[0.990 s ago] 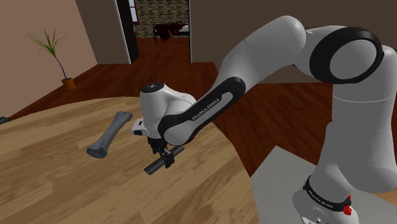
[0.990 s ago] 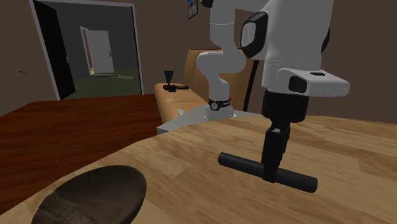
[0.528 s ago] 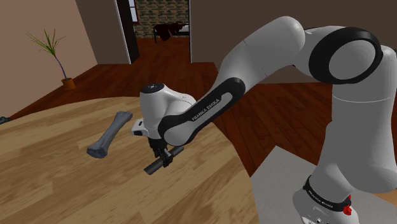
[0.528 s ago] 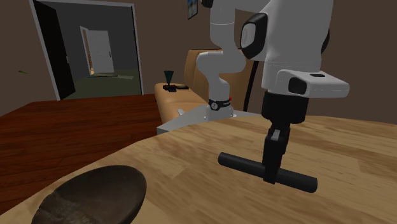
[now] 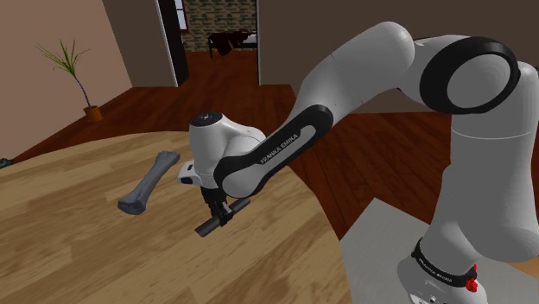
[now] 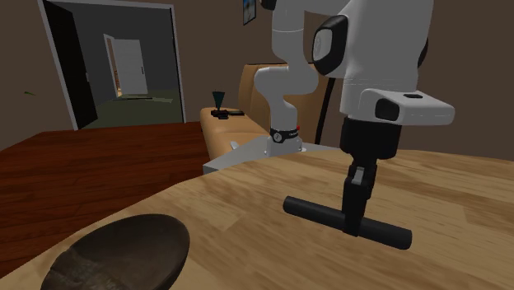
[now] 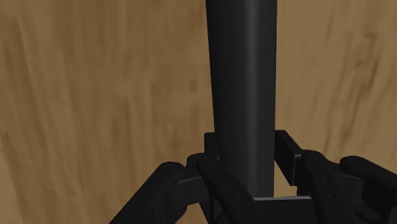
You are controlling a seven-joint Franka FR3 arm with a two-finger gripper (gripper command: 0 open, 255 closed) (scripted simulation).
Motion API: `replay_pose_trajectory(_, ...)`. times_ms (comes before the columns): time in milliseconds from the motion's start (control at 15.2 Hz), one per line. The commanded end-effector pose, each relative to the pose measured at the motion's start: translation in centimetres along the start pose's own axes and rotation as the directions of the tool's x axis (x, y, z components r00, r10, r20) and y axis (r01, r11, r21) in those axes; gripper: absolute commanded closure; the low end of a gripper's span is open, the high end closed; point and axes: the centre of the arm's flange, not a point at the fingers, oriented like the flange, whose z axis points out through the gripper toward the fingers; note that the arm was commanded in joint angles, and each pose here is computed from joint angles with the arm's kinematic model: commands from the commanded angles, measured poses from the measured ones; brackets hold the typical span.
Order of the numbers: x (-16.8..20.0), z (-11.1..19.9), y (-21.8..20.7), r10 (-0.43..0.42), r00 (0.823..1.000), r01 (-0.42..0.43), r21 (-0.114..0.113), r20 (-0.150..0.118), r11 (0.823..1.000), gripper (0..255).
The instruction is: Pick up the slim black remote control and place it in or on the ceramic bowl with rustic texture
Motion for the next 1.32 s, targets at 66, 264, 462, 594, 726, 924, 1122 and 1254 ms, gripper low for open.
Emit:
replay_pose_trajectory(66,-0.2,-0.4,0.1,0.001,1.000,-0.001,0.000,0.000,1.000,255)
replay_pose_trajectory(264,-0.1,-1.9,0.2,0.001,1.000,-0.001,0.000,0.000,1.000,255)
replay_pose_trajectory(462,-0.1,-3.5,0.3,0.001,1.000,-0.001,0.000,0.000,1.000,255)
replay_pose_trajectory(594,-0.1,-4.6,0.4,0.001,1.000,-0.001,0.000,0.000,1.000,255)
replay_pose_trajectory(726,-0.1,-5.6,0.5,0.001,1.000,-0.001,0.000,0.000,1.000,255)
replay_pose_trajectory(924,-0.1,-7.2,0.6,0.001,1.000,-0.001,0.000,0.000,1.000,255)
replay_pose_trajectory(1122,-0.1,-8.8,0.8,0.001,1.000,-0.001,0.000,0.000,1.000,255)
replay_pose_trajectory(1254,-0.1,-9.8,0.8,0.001,1.000,-0.001,0.000,0.000,1.000,255)
